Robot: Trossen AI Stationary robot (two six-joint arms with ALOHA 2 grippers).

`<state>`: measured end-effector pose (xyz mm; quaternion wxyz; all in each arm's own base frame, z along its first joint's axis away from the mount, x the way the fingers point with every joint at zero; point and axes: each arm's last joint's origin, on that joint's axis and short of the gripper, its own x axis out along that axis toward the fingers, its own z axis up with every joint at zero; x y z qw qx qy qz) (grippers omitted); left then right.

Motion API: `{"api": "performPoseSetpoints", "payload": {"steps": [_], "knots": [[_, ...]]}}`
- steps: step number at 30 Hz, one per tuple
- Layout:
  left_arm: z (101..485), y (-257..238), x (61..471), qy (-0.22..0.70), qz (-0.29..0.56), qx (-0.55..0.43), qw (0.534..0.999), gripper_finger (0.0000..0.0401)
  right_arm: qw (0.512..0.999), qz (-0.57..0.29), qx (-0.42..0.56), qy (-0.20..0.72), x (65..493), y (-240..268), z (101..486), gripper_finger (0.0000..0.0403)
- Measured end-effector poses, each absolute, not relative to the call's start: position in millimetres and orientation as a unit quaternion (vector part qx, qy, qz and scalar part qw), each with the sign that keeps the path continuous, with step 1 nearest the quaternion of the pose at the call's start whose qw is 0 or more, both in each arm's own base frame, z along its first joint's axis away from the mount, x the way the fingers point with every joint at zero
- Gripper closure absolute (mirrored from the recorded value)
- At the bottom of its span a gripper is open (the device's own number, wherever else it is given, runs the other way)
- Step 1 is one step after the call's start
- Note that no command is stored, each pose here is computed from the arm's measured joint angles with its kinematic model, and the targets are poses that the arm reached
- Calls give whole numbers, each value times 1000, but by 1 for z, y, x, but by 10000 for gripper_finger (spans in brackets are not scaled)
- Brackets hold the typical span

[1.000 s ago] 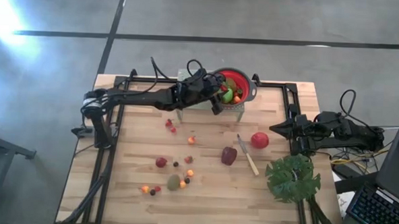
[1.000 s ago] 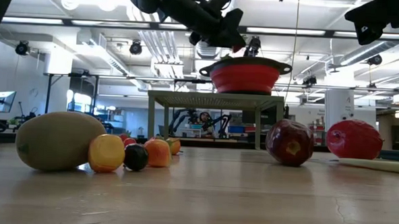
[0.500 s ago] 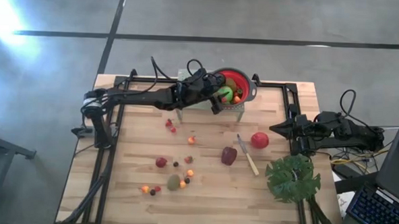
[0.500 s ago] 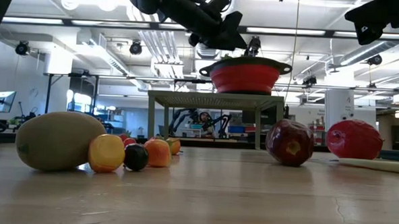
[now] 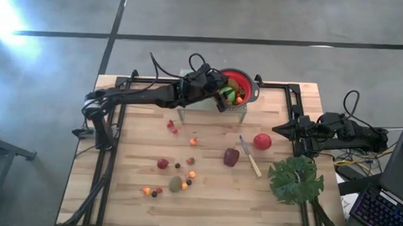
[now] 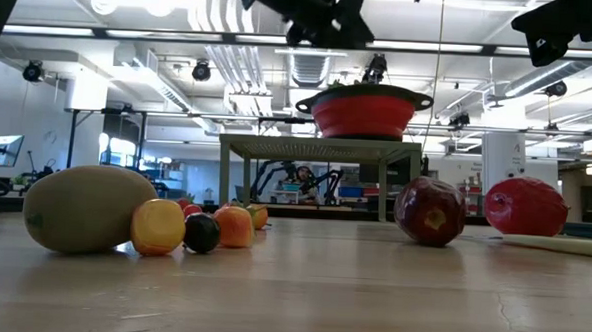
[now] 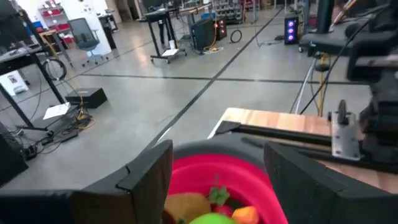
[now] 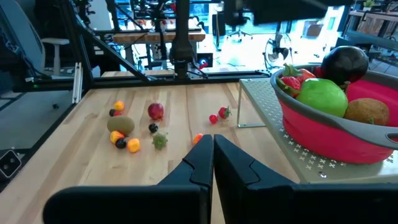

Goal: Pick & Place Fruit
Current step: Put the red strawberry into the black strainer bowl on the shelf

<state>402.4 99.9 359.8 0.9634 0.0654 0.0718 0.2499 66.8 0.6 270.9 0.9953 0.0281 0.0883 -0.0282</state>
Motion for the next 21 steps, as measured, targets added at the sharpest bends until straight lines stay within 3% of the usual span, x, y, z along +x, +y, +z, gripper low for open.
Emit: {"api": "performPoseSetpoints", "payload": {"steps": [12, 21], "knots": [[400, 61, 391, 225, 187, 100, 951, 144, 995, -28, 28, 88, 67, 1, 271, 394], [387, 31, 365, 400, 164, 102, 896, 128, 995, -28, 28, 88, 67, 1, 271, 394]]}}
